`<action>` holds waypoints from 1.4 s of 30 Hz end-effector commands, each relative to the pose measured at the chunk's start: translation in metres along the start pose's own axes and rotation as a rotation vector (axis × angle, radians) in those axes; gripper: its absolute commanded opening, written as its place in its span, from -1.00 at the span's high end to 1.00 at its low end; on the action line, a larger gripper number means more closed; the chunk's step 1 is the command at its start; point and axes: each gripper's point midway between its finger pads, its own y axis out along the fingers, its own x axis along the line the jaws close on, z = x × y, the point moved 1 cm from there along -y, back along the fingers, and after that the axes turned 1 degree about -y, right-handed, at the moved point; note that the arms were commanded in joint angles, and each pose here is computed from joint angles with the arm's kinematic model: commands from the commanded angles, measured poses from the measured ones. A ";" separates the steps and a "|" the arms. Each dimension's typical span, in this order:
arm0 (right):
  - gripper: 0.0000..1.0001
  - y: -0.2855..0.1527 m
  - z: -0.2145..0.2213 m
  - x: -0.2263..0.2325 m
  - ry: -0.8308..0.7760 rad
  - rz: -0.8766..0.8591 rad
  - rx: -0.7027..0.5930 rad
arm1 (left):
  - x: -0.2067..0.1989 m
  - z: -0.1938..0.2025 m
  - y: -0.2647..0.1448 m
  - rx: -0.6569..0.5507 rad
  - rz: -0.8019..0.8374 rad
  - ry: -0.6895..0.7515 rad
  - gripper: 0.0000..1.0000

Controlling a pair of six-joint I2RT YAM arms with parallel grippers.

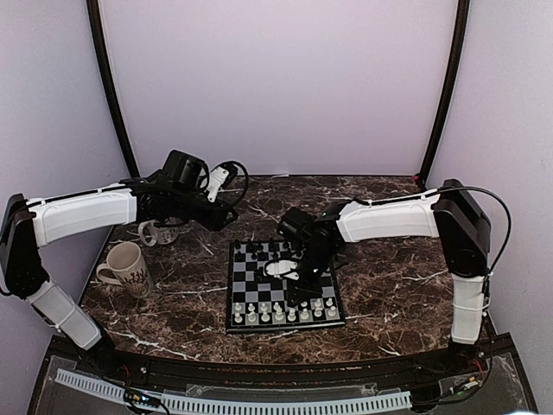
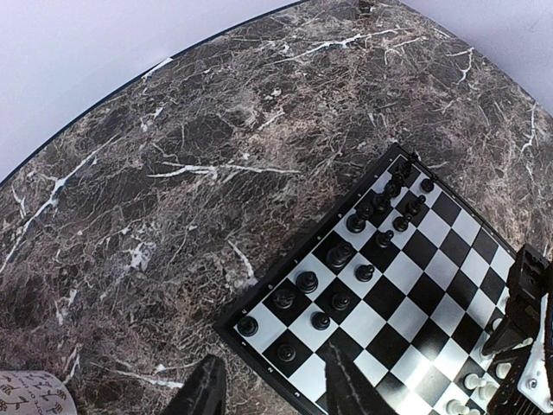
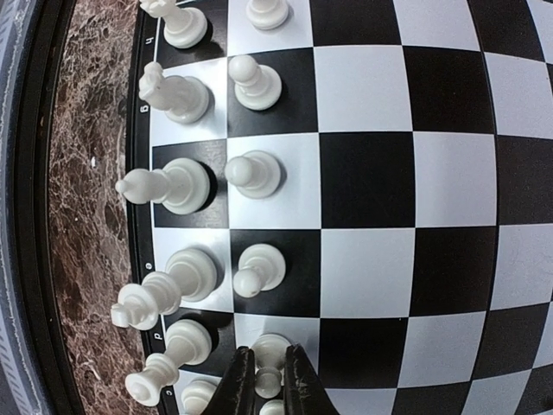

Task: Set up the chess pieces on the board
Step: Place the pawn at e2, then reset both arms

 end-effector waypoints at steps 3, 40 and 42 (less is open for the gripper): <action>0.65 -0.004 -0.002 0.004 -0.015 0.018 -0.010 | -0.002 -0.001 0.001 -0.004 0.011 0.010 0.18; -0.01 -0.299 0.091 -0.074 0.366 0.888 -0.501 | 0.024 -0.041 -0.071 -0.162 -0.182 0.022 -0.39; -0.45 -0.330 0.111 -0.079 0.451 1.063 -0.559 | 0.034 -0.046 -0.084 -0.192 -0.248 0.015 -0.53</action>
